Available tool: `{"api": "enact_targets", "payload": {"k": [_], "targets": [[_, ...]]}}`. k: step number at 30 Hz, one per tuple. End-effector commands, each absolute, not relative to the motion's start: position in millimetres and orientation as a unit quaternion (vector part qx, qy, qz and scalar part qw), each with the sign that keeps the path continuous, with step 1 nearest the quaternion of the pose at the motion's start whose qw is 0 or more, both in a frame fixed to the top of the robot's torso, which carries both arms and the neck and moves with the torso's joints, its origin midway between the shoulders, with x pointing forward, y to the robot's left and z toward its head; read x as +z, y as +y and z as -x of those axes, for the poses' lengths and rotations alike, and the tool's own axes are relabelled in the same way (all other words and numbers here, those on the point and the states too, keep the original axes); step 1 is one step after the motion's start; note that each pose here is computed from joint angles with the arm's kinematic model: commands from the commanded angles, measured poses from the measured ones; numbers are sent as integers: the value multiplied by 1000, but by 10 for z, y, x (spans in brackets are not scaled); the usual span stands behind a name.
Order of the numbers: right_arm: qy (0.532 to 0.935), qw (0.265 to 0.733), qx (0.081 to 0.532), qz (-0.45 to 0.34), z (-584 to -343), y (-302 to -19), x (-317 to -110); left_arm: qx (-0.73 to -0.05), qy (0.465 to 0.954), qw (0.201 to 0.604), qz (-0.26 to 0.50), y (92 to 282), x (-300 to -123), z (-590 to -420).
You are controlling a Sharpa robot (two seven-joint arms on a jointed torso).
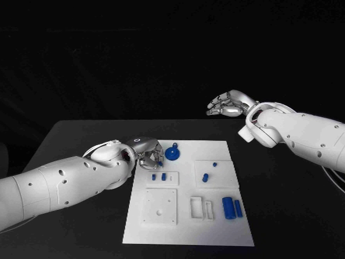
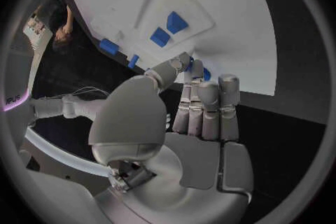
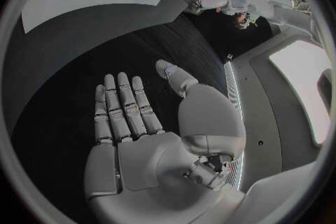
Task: Assemble the parts on the task board
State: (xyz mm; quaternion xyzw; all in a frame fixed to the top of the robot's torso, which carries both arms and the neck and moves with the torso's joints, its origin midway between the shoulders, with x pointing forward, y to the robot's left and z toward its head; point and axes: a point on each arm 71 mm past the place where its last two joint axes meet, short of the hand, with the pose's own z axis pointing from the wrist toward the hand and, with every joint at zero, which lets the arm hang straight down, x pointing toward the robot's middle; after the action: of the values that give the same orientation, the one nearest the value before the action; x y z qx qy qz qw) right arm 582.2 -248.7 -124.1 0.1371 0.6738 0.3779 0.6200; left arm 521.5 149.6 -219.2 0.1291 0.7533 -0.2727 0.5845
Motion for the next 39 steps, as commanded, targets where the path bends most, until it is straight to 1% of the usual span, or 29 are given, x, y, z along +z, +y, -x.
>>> {"api": "enact_targets", "payload": {"k": [1,11,23,30,33,39], "targets": [[675,617,383,-132,-5816,-2471,-1244,-275,760,575,-130,1467,-2219,-5203],[675,616,383,-131,-5816,-2467,-1244,-272,765,569,-129,1442,-2290,-5208],[675,617,383,-132,-5814,-2473,-1244,-269,767,564,-144,1395,-2322,-5179],[675,617,382,-132,-5814,-2476,-1244,-258,757,574,-178,1339,-2329,-5124],[675,617,382,-132,-5814,-2480,-1244,-248,744,587,-198,1314,-2323,-5092],[675,617,382,-132,-5812,-2485,-1244,-236,741,592,-211,1327,-2338,-5080]]}}
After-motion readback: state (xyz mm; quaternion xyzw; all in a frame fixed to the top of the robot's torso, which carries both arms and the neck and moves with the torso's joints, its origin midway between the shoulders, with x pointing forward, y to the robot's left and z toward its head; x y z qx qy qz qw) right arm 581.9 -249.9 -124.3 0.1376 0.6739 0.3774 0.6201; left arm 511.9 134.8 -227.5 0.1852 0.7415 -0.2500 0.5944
